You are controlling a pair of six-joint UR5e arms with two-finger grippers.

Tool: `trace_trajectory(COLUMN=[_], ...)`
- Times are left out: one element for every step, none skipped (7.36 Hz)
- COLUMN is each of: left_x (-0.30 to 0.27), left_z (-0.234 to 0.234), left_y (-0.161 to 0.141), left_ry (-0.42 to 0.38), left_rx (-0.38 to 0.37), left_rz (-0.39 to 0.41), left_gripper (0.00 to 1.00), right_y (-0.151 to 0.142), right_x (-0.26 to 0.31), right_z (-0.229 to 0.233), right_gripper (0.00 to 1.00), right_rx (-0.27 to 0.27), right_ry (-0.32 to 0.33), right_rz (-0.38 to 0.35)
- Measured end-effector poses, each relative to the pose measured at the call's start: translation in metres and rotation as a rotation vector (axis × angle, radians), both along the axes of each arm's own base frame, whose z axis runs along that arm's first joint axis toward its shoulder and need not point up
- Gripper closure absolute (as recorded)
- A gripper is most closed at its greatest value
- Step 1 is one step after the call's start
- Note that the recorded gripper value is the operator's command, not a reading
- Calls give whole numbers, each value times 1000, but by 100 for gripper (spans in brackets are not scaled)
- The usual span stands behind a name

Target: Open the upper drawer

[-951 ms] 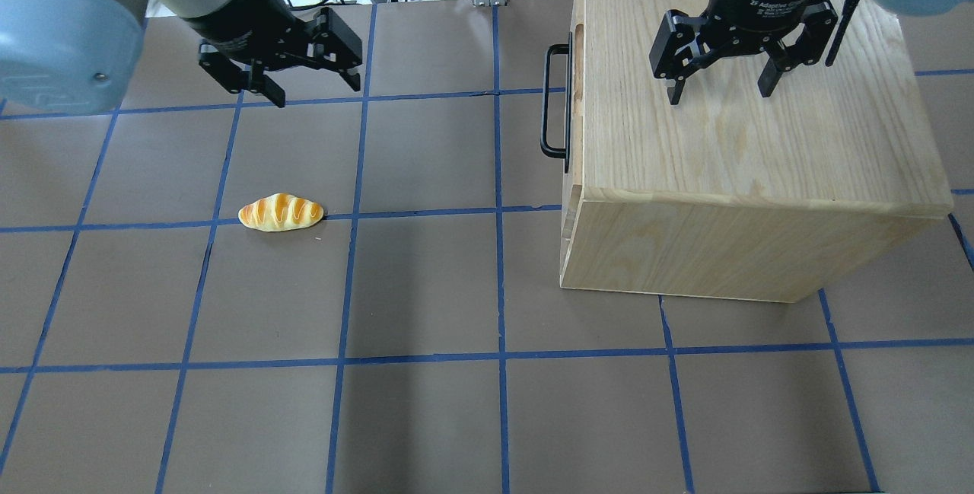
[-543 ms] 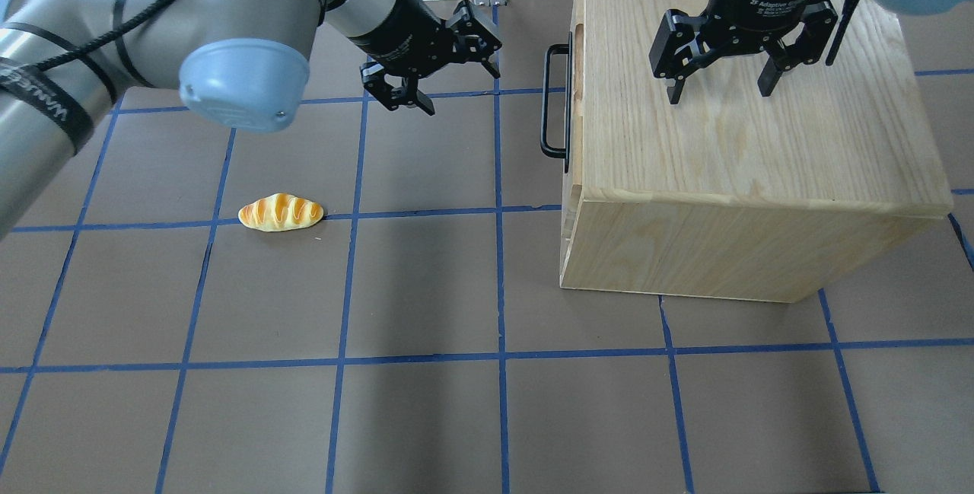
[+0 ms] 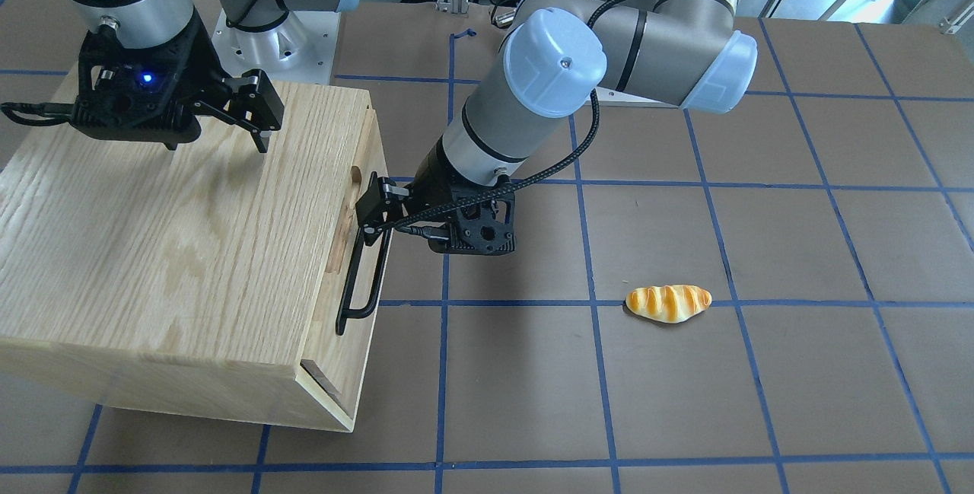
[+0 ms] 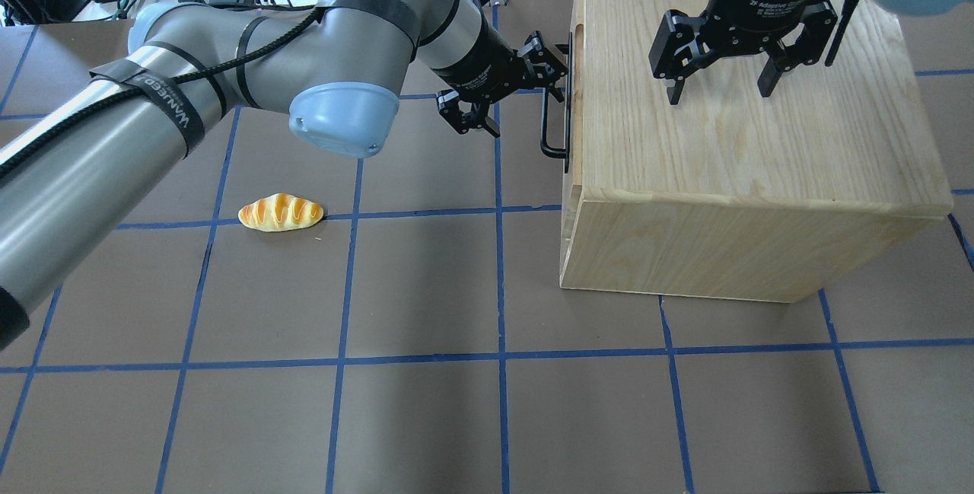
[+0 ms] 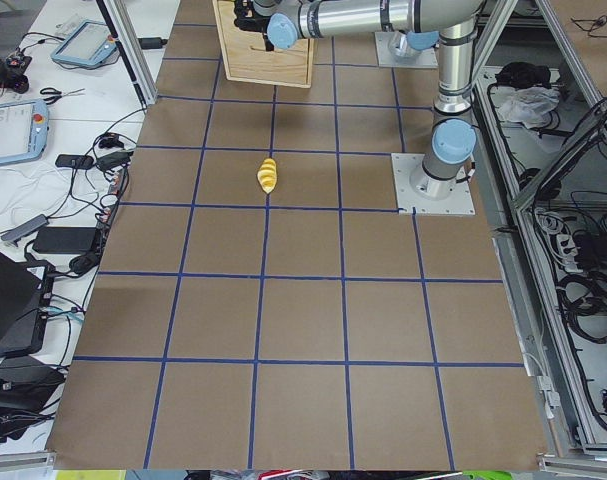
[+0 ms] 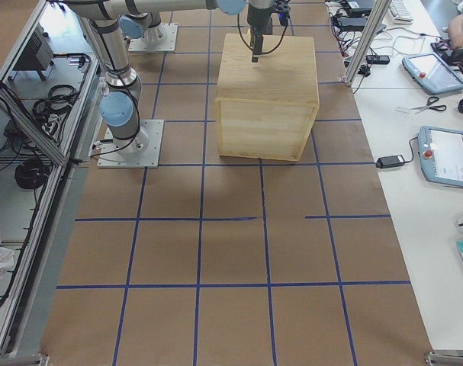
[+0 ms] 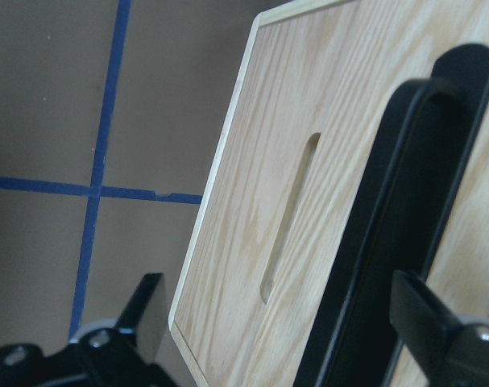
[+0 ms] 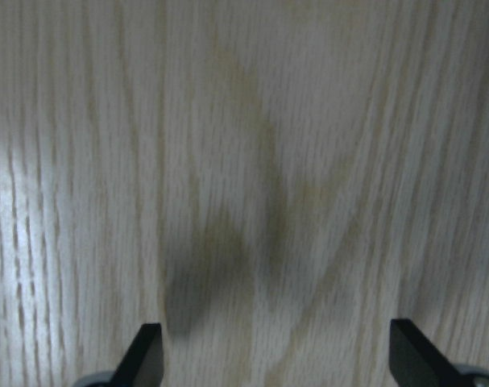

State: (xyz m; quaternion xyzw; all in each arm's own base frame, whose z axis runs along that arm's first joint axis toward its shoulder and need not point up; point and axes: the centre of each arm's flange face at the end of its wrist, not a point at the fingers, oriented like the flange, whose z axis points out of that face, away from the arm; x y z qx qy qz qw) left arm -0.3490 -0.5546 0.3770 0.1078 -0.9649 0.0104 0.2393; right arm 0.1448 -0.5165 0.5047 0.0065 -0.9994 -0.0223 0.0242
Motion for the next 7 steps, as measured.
trace_trajectory(left_x=[-3,-4,-4,-5,-5,-6,-3], left_z=[-4,-6,-8,-8,-9,-11,-12], left_y=[-1,-2,-3,-4,-6,-8,-11], left_ry=[-1,-1,-2,-3,-3,-4,-12], left_rx=[4,5,4,1,-5,-15,-35], left_rz=[-5,-7,-11,-15,-19,-27,-45], left_gripper=[0,0,0,0,0,0,0], right_y=[0,0,0,0,0,0,0], right_x=[0,0,0,0,0,0,0], right_z=[0,0,0,0,0,0,0], right_gripper=[0,0,0,0,0,0,0], right_rx=[0,0,0,0,0,0,0], right_ry=[0,0,0,0,0,0,0], right_rz=[0,0,-1,-1,0,0,1])
